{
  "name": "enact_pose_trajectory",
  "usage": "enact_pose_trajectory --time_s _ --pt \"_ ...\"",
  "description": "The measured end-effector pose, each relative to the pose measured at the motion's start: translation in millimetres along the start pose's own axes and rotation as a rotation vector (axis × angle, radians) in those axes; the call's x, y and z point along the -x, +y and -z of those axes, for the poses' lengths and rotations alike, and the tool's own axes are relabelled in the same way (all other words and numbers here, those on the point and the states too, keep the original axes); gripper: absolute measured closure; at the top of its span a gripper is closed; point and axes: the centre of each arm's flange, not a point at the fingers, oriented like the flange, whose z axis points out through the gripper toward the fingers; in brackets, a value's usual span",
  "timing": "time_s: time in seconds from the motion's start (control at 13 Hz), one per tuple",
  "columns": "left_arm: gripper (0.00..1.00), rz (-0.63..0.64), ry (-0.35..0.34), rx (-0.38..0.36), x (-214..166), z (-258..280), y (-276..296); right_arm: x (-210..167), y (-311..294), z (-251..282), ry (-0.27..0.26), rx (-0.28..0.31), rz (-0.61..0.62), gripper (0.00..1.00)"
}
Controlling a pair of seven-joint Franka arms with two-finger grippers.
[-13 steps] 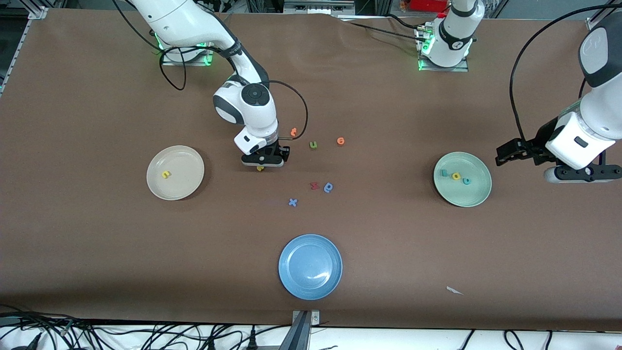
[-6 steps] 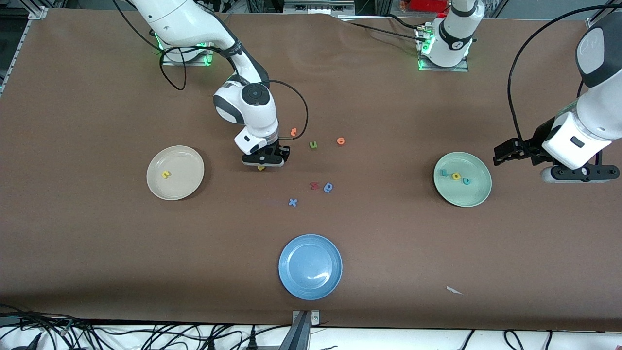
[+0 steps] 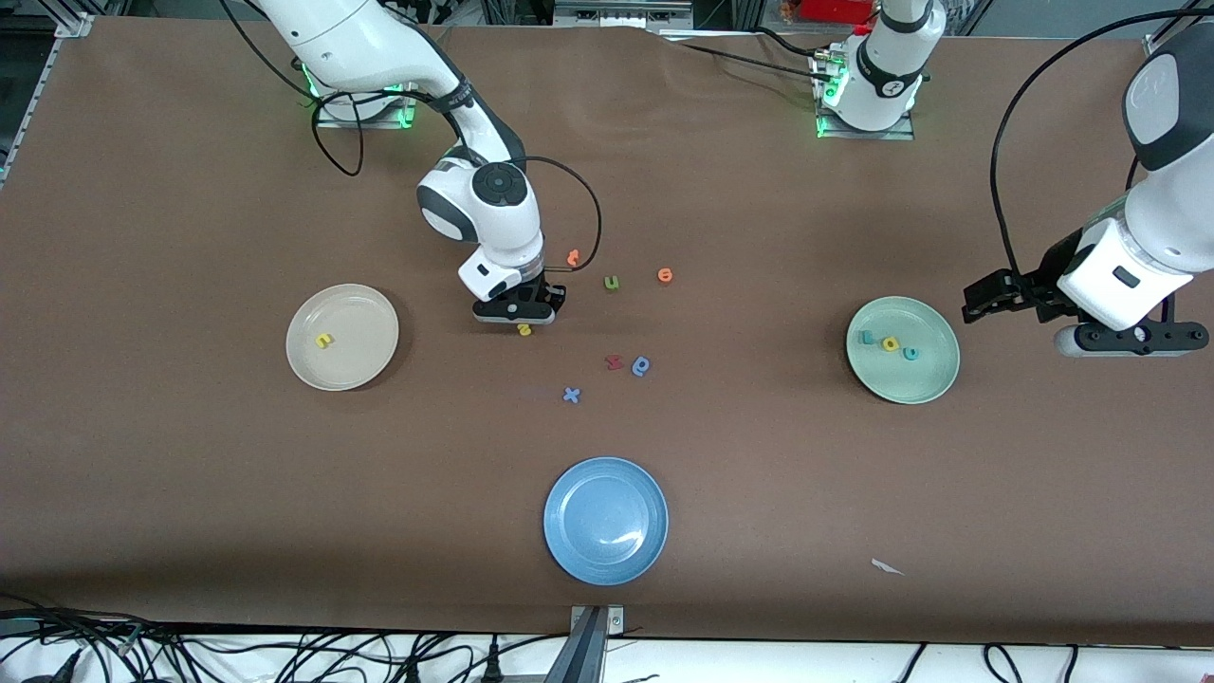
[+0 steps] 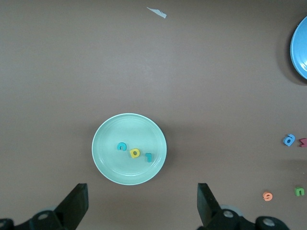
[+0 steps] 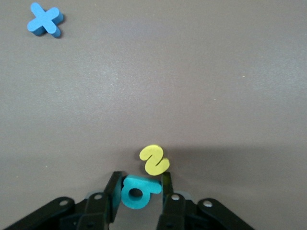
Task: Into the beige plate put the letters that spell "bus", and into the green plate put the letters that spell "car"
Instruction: 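Lower the right gripper and close on the teal letter, then carry the teal letter to the cream plate and open the right gripper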
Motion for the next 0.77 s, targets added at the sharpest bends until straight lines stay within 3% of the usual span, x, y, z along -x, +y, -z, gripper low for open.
enact_pose_trajectory --time_s 0.46,0.77 --pt "0.0 -0.001 0.0 0.0 0.1 0.0 0.5 -0.9 0.6 0.6 0.001 0.0 0.004 0.63" --pt "0.0 -0.001 0.0 0.0 0.1 0.0 0.6 -22.6 24.0 16.4 0.021 0.0 -0.009 0.63"
